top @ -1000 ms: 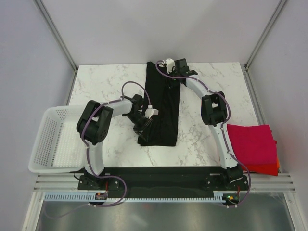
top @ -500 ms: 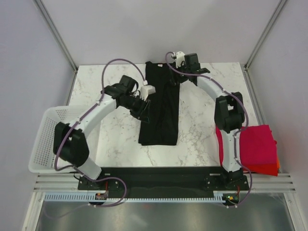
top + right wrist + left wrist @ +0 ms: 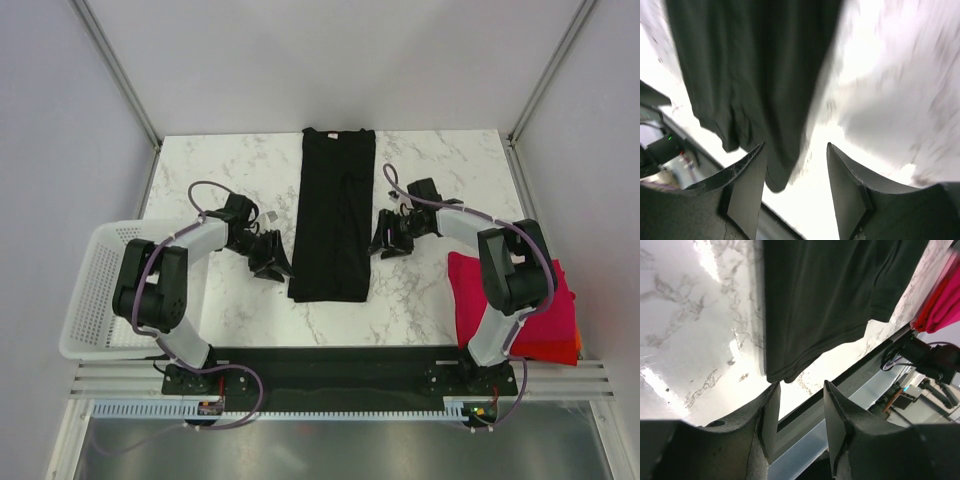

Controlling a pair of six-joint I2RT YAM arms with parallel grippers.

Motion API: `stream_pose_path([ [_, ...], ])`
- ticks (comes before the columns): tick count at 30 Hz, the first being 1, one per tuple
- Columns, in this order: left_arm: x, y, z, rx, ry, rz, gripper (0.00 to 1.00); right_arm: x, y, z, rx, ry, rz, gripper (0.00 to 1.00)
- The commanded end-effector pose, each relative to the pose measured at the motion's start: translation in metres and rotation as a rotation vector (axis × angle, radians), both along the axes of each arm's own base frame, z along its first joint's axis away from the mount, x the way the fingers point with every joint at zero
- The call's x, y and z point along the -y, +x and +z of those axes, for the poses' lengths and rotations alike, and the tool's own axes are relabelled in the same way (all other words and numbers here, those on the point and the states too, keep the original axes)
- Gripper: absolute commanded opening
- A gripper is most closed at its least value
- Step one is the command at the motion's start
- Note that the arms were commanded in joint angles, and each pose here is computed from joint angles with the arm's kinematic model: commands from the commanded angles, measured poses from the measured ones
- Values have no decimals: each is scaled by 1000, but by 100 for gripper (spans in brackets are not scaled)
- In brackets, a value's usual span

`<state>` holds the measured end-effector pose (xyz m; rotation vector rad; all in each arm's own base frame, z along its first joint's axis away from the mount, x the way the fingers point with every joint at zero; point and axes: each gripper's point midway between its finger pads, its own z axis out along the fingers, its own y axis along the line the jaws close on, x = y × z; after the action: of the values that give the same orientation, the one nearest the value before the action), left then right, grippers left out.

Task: Fold and stack the t-shirts
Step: Fold the tshirt

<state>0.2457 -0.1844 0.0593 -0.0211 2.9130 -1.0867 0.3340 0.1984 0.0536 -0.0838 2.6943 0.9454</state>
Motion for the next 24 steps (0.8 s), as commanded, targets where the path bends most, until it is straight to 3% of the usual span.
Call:
stream_pose_path([
  [1,5,15,0,2,-32,84,48,-10,-36,9,-137,99,-29,59],
  [8,-1,2,-27,-91,17,126,47,-15,-83,-14,-270,60,-3,59],
  [15,-8,-13,-52,-171,69,138,45,-24,-98,-26,-319,55,5,59],
  [24,8,-7,-59,-178,34,102,39,-34,-113,-37,-351,48,16,55],
])
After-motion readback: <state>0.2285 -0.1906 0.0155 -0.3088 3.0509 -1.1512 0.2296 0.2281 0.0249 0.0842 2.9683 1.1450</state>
